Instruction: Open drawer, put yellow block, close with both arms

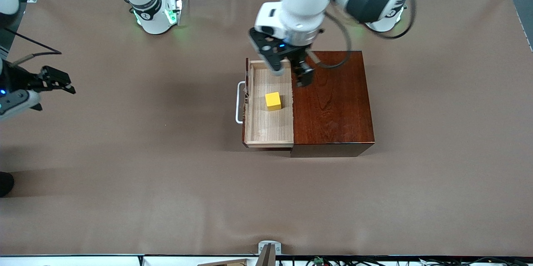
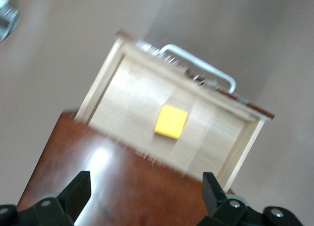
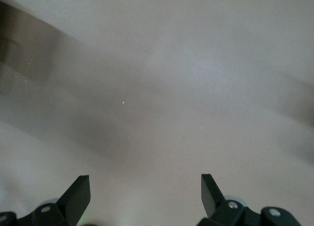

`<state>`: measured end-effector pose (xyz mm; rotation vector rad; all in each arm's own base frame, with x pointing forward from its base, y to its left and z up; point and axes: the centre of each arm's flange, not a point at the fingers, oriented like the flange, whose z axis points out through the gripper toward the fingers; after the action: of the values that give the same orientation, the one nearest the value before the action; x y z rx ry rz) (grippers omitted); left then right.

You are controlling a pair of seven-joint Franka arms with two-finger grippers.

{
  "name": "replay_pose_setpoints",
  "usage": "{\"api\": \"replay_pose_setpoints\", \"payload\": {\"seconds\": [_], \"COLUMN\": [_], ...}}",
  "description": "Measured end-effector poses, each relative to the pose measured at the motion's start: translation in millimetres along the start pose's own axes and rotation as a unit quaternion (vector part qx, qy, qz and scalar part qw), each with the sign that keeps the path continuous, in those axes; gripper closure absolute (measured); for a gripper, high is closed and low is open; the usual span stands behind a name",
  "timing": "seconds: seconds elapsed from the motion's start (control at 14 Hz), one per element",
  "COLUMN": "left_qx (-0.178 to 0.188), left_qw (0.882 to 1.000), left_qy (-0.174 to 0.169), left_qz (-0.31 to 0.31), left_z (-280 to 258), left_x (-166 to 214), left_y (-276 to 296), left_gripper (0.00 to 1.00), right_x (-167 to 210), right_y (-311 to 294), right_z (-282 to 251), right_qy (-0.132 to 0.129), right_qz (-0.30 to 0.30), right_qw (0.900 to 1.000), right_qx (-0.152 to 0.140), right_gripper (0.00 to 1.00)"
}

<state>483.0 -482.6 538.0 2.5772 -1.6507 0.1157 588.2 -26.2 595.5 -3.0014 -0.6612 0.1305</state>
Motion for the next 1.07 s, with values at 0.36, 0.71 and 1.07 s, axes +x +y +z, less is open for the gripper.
{"api": "replay_pose_setpoints", "payload": {"seconds": [0.36,0.71,1.07], "left_qx": [-0.024,-0.024,-0.019], "left_qw": [0.994,0.984,0.977], "left_qy": [0.053,0.071,0.081], "left_qz": [0.095,0.162,0.197], "left_z": [48,113,156], "left_x": [44,71,78], "left_y": [25,45,37], "left_gripper": [0.00,0.00,0.00], "right_x": [-37,-46,-44], "right_y": [-4,5,1], "right_z": [-11,-9,-11], "right_qy": [-0.002,-0.004,-0.001], "right_qz": [0.078,0.112,0.144], "right_qw": [0.997,0.994,0.990], "right_qx": [0.003,0.005,0.004], "right_gripper": [0.00,0.00,0.00]}}
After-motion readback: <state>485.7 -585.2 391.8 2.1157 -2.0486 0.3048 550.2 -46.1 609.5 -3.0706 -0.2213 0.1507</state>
